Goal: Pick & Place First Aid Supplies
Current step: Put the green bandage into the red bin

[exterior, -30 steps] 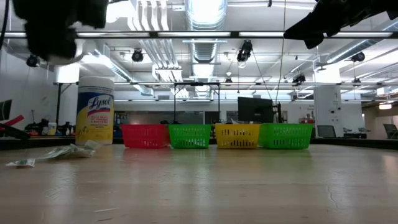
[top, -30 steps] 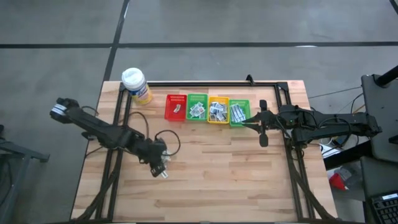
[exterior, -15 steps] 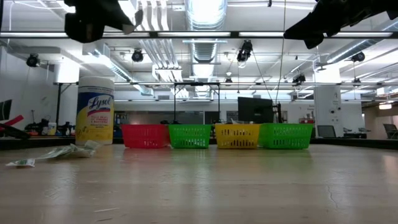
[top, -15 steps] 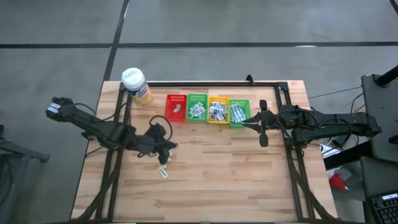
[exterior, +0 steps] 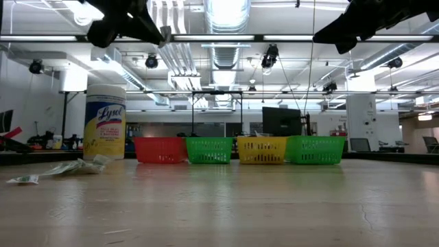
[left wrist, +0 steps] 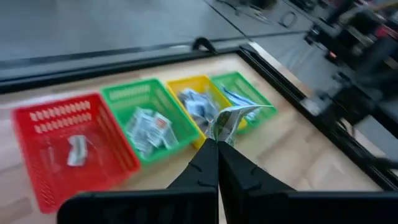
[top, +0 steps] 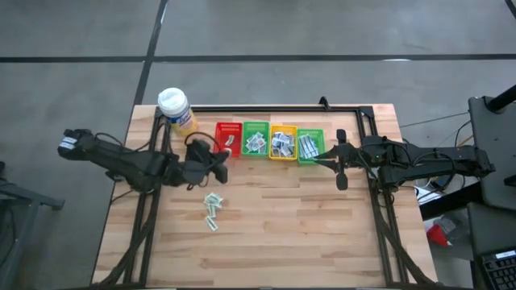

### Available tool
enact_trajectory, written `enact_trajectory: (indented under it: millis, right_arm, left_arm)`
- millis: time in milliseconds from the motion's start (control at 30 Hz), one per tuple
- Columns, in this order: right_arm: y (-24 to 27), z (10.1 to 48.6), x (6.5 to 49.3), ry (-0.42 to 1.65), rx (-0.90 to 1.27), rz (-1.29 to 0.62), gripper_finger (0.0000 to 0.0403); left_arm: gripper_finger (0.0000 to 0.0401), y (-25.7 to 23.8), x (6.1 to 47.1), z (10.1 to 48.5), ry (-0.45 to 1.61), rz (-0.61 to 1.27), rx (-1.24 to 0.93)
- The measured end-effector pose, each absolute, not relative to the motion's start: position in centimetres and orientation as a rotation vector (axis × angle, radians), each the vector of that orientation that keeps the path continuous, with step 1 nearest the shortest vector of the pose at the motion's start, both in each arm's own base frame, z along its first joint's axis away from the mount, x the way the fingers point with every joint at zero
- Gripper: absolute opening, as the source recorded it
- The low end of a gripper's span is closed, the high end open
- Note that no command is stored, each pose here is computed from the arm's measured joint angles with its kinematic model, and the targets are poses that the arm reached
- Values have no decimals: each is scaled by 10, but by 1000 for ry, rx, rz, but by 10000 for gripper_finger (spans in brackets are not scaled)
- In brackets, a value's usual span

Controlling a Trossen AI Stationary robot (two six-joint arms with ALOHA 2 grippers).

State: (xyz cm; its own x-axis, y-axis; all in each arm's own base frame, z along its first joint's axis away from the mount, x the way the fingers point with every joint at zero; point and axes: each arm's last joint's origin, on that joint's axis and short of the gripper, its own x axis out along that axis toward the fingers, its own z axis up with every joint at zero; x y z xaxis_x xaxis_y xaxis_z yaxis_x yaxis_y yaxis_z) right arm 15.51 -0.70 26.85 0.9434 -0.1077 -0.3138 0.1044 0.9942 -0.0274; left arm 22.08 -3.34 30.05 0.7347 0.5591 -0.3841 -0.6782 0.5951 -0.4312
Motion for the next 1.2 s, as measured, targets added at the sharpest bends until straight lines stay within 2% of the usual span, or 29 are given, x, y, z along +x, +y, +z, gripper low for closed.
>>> enact_trajectory:
  millis: [300,533,900,1200]
  right_arm:
    - [-7,268,155,321,-10,-108,52]
    - [-7,269,155,320,-9,-108,52]
    - [-7,268,155,320,-9,-108,52]
    - [-7,269,155,320,-9,-108,52]
  left_arm:
    - [0,0,242,290,207,854,-547]
    - [0,30,263,279,288,935,-518]
    - [0,83,290,271,645,984,-420]
    - [0,125,298,249,868,890,-477]
